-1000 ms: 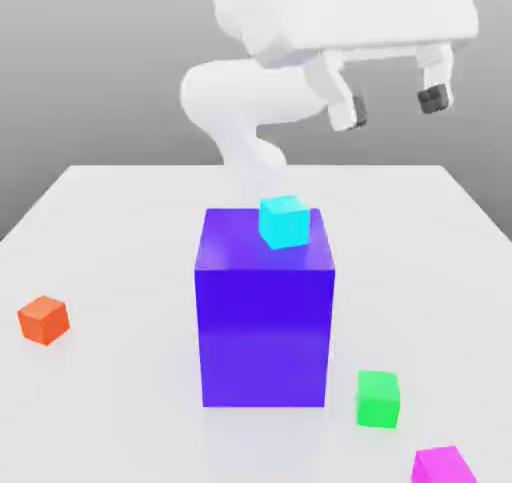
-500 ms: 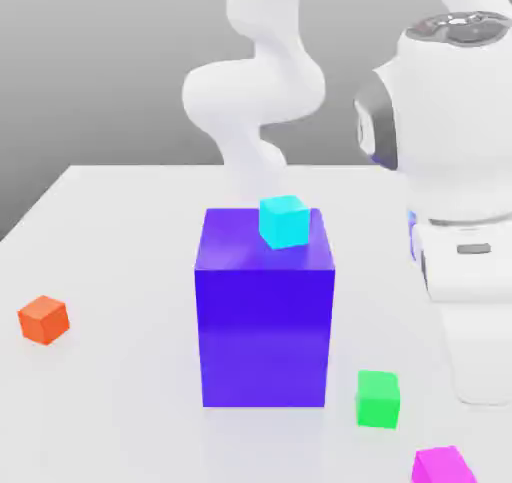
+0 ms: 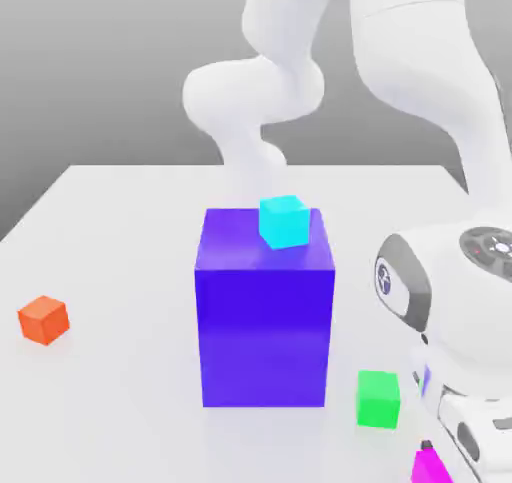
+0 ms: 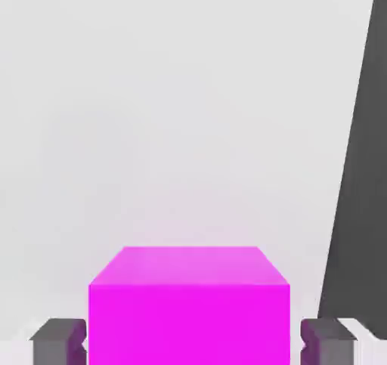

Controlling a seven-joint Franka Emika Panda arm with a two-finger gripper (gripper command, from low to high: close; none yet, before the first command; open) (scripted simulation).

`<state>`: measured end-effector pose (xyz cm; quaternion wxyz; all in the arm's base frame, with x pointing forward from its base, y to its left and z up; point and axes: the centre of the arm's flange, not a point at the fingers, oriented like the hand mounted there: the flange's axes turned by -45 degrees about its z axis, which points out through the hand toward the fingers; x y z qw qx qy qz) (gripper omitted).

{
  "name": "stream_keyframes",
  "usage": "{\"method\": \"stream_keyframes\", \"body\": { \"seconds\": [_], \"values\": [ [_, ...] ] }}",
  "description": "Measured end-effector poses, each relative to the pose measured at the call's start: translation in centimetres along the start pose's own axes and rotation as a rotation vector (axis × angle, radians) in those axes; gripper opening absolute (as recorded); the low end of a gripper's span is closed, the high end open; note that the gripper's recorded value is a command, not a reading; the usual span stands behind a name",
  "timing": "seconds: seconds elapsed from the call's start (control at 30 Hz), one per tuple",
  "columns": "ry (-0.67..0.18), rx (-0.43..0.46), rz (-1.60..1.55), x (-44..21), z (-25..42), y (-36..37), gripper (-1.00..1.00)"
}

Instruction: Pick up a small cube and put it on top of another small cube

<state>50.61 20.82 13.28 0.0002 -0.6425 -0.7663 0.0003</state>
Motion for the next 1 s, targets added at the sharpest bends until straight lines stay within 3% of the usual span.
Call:
{"method": "stream_keyframes", "body": {
  "seconds": [0.1, 0.23, 0.47, 0.67, 0.87, 0.9, 1.0],
  "values": [
    [0.000, 0.000, -0.001, 0.0, 0.0, 0.0, -1.00],
    [0.001, 0.003, 0.003, -0.1, -5.1, -0.2, -1.00],
    [0.021, 0.044, 0.133, -1.8, -7.9, -5.8, -1.00],
    [0.007, 0.015, 0.216, -2.6, -10.5, -11.2, -1.00],
    [0.000, 0.001, 0.231, -2.7, -5.8, -12.4, -1.00],
    [0.000, 0.001, 0.231, -2.7, -5.0, -12.4, 1.00],
    [0.000, 0.001, 0.231, -2.7, -5.0, -12.4, 1.00]
  ]
}}
